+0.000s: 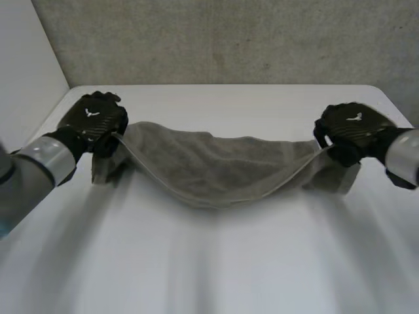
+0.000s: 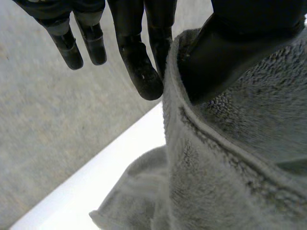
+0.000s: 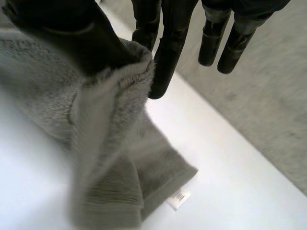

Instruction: Fold the towel.

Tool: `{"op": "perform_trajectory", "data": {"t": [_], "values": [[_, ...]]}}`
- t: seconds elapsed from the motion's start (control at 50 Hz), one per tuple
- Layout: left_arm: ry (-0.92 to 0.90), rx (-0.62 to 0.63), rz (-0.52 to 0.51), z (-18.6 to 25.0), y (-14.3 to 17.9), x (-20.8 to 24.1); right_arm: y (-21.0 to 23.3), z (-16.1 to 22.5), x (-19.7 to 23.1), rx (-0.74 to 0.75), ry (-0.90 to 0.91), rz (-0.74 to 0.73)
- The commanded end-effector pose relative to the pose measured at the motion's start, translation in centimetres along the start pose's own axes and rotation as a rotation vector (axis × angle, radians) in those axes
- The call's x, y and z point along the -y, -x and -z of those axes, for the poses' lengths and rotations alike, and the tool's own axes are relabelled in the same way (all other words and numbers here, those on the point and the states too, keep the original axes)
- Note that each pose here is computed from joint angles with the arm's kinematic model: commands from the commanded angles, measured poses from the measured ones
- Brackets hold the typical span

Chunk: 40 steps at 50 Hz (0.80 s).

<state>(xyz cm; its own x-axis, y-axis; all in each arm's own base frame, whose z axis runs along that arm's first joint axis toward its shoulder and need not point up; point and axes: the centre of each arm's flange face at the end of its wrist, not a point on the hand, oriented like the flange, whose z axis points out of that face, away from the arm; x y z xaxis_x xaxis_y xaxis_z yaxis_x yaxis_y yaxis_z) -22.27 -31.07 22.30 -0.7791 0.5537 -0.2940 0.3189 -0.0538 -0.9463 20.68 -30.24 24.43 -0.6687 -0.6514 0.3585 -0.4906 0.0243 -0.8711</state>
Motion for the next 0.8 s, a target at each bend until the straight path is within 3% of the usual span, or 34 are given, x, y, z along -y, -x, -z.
{"op": "perform_trajectory", "data": {"t": [0.02, 0.04, 0.08, 0.1, 0.12, 0.14, 0.16, 0.18, 0.2, 0.24, 0.3, 0.34, 0.52, 0.66, 0.8], "values": [[-0.027, 0.105, -0.030, -7.1, 3.4, -1.1, -1.1, -5.9, 1.3, -0.059, -0.026, 0.195], [-0.027, 0.105, -0.030, -7.1, 3.4, -1.1, -1.1, -5.9, 1.3, -0.060, -0.026, 0.196], [-0.079, 0.154, -0.050, -8.3, 4.6, 0.4, -2.9, -7.1, 5.8, -0.182, -0.206, 0.285], [-0.137, 0.208, -0.066, -9.3, 6.1, 2.1, -2.9, -7.1, 5.8, -0.183, -0.207, 0.285], [-0.219, 0.250, -0.086, -10.0, 7.3, 4.7, -3.9, -7.0, 8.8, -0.260, -0.332, 0.331], [-0.220, 0.250, -0.086, -10.0, 7.3, 4.8, -3.9, -7.0, 8.9, -0.261, -0.333, 0.332], [-0.304, 0.292, -0.099, -10.1, 8.2, 7.6, -5.3, -6.4, 12.1, -0.357, -0.468, 0.349], [-0.400, 0.316, -0.091, -9.8, 8.8, 10.7, -6.5, -5.1, 15.1, -0.438, -0.599, 0.327], [-0.401, 0.316, -0.091, -9.8, 8.8, 10.8, -6.5, -5.0, 15.2, -0.439, -0.601, 0.327], [-0.553, 0.308, 0.005, -7.7, 9.2, 15.8, -8.0, -2.1, 19.1, -0.502, -0.808, 0.209], [-0.601, 0.292, 0.060, -6.7, 9.4, 17.3, -8.0, -1.5, 19.6, -0.479, -0.852, 0.149], [-0.625, 0.244, 0.157, -6.2, 9.2, 17.2, -7.5, -2.2, 17.9, -0.412, -0.813, 0.074], [-0.456, 0.148, 0.192, -7.8, 6.8, 9.7, -3.7, -5.3, 10.0, -0.259, -0.574, 0.007], [-0.239, 0.139, 0.145, -7.5, 4.1, 0.6, 1.0, -6.4, 1.8, -0.113, -0.347, -0.037], [-0.117, 0.117, 0.039, -6.0, 1.7, -3.9, 1.8, -5.6, -4.5, -0.098, -0.158, -0.089]]}}
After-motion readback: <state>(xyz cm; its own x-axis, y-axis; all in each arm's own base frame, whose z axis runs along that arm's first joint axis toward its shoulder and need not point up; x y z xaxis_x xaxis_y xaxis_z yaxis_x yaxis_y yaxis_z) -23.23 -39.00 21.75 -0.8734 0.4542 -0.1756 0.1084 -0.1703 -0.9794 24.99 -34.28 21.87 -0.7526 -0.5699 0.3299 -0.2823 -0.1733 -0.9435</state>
